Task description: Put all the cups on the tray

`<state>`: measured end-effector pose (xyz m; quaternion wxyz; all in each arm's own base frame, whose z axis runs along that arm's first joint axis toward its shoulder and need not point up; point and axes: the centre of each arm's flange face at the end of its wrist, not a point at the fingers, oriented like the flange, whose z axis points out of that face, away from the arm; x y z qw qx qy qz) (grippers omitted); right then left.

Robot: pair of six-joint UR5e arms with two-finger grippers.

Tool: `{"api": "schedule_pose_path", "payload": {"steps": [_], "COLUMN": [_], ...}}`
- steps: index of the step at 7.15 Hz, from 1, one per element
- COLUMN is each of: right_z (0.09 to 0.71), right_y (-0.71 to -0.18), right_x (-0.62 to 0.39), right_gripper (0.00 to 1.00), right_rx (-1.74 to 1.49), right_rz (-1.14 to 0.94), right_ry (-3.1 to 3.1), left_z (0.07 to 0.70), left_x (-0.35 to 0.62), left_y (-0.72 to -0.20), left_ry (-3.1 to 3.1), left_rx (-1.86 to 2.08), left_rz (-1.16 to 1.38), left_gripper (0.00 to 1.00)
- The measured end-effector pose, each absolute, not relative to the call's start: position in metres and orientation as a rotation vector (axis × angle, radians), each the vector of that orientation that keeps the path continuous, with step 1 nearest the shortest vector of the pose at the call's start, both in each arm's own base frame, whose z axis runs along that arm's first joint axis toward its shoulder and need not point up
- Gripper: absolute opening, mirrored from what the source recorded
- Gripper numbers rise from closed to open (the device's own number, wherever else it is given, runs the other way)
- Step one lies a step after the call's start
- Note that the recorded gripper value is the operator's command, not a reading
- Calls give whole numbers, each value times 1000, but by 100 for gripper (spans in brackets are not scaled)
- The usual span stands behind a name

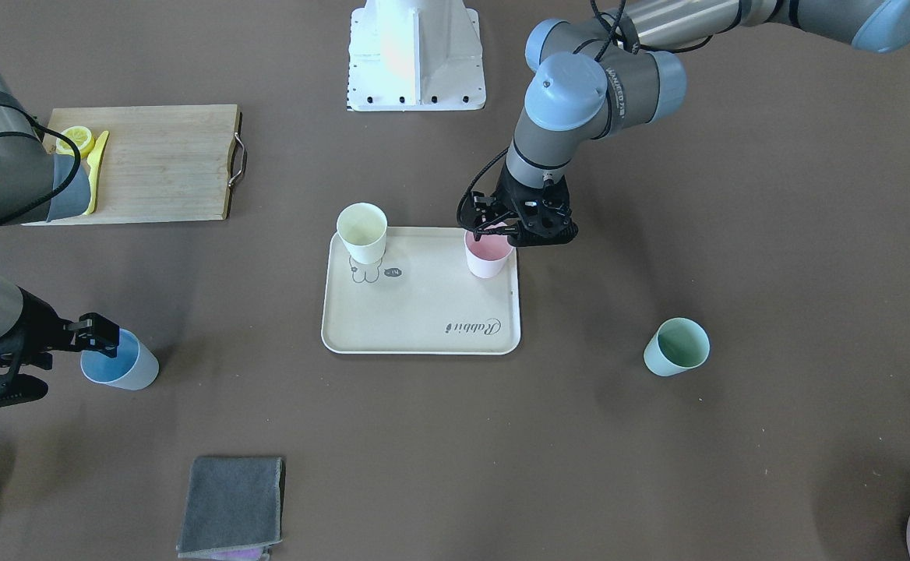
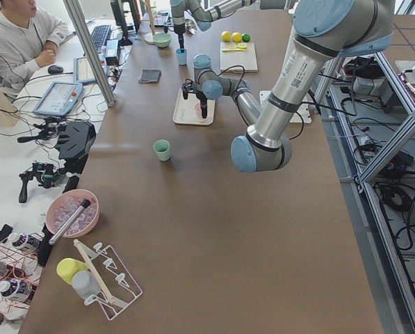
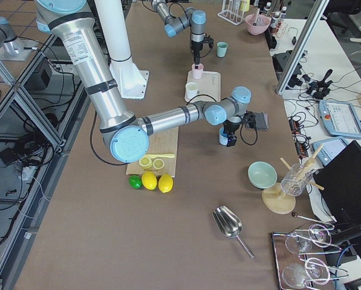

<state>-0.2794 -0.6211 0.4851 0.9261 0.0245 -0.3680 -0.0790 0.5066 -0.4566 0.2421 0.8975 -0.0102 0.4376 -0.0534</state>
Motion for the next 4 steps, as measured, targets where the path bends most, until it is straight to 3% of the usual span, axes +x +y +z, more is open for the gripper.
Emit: {"api": "schedule_pose_path", "payload": {"steps": [2,4], "right_z": [476,429], "right_y": [-622,-617], "right_x": [-290,-324], "right_gripper": [0,0], "right_rx": [45,24], "right_rz": [-163,-140], "right_ry": [-760,-825], "left_z": [255,312], "left_x": [459,372], "left_y": [-496,-541], "left_ry": [897,837], "left_rx": [28,112], "left_rz": [-102,0], "left_gripper": [98,98]}}
